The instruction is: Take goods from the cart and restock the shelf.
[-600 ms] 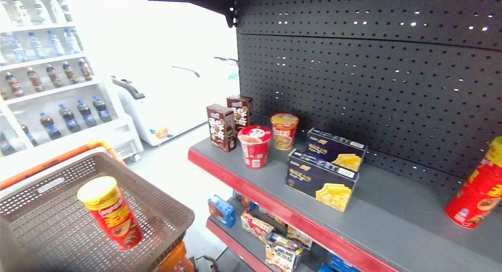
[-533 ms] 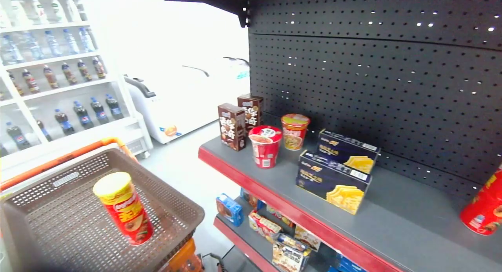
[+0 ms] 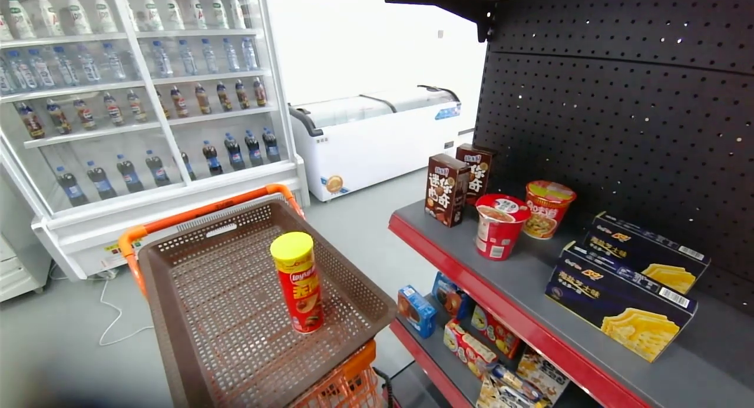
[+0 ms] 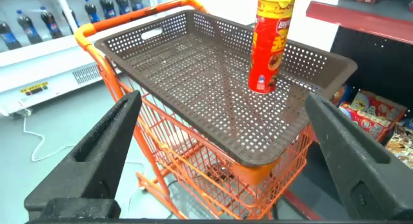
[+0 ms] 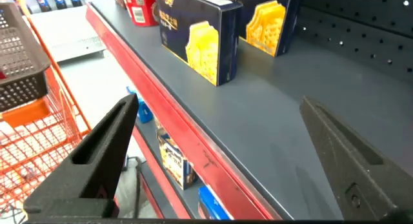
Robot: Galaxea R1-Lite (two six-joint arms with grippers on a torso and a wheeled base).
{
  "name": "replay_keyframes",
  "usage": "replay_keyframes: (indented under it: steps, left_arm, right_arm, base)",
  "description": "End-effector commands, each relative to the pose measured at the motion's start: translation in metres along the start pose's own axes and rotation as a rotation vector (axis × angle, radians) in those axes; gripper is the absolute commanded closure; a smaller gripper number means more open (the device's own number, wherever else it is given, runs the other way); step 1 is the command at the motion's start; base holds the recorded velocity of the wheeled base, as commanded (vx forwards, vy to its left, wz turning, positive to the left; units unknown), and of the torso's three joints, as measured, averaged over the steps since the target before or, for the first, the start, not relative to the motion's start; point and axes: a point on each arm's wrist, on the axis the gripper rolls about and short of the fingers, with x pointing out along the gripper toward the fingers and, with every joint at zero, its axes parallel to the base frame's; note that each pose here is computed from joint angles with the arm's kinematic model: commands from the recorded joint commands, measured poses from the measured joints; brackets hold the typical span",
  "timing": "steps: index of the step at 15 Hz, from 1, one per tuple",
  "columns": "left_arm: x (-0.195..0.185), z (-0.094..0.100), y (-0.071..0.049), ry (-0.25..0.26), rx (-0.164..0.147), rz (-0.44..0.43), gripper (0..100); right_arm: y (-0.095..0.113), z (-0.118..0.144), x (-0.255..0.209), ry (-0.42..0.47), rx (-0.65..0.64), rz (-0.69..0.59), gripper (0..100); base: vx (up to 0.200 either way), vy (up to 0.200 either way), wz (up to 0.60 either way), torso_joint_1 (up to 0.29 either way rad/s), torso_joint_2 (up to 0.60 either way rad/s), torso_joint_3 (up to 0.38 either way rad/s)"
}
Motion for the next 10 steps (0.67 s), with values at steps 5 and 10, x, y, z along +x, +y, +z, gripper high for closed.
replay_keyframes:
  steps: [5,10]
  left_arm:
    - [0.010,0.092,0.003,0.124,0.053,0.079,0]
    - [0.094,0.102,0.002,0.462,-0.027,-0.097,0]
  right_arm:
    - [0.000,0.000,0.000,0.001,0.000,0.001,0]
    - [0.000,0.000,0.000,0.001,-0.001,0.001,0]
  base:
    - [0.000,0.000,0.00,0.000,0.00,0.000]
    - [0.000,0.000,0.00,0.000,0.00,0.000]
